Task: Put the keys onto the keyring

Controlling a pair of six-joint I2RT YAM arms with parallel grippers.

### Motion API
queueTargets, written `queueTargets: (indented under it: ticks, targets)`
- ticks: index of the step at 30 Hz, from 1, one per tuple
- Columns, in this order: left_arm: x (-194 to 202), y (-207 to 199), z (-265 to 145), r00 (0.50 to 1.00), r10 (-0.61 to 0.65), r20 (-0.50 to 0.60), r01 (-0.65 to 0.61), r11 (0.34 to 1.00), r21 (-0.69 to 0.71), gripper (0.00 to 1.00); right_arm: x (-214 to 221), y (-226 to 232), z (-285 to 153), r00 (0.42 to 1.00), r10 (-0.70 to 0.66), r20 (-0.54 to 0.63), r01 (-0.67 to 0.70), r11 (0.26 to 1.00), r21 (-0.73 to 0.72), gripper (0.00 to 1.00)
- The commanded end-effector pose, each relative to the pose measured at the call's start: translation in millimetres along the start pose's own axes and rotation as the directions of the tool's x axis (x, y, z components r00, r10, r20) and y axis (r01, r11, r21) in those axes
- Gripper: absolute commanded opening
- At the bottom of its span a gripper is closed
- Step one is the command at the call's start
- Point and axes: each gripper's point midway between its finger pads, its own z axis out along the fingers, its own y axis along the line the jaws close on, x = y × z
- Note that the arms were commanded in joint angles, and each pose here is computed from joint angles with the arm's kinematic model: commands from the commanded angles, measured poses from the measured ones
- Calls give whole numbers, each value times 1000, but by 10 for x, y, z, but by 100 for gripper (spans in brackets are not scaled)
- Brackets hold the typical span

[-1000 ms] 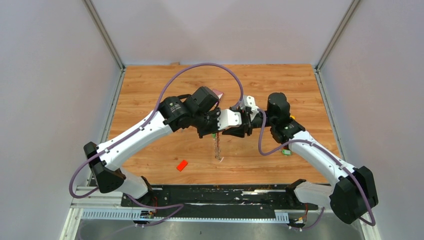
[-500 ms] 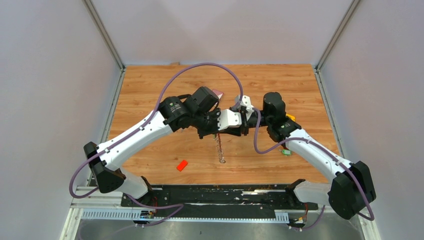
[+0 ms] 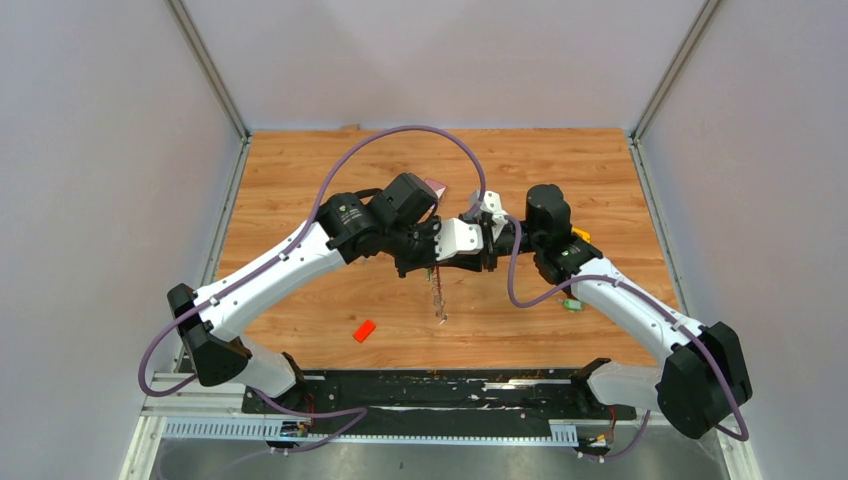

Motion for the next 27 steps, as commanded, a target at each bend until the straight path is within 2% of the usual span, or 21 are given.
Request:
queueTargets:
  ticks: [1, 8, 19, 27]
  targets:
    - [-174, 31, -12, 997, -21, 80, 23, 1000, -13, 0, -109, -23, 53, 999, -40, 15, 40, 999, -5, 16]
    - [-171, 37, -50, 994, -20, 109, 24, 999, -30, 0, -111, -11, 32, 999, -37, 24, 37, 999, -1, 17]
    - [-160, 40, -77, 991, -27, 134, 31, 999, -27, 0, -234, 4, -84, 997, -40, 70, 41, 999, -1, 27]
    - [-200, 25, -135, 984, -34, 173, 38, 999, -19, 0, -205, -7, -92, 997, -32, 71, 32, 999, -5, 28]
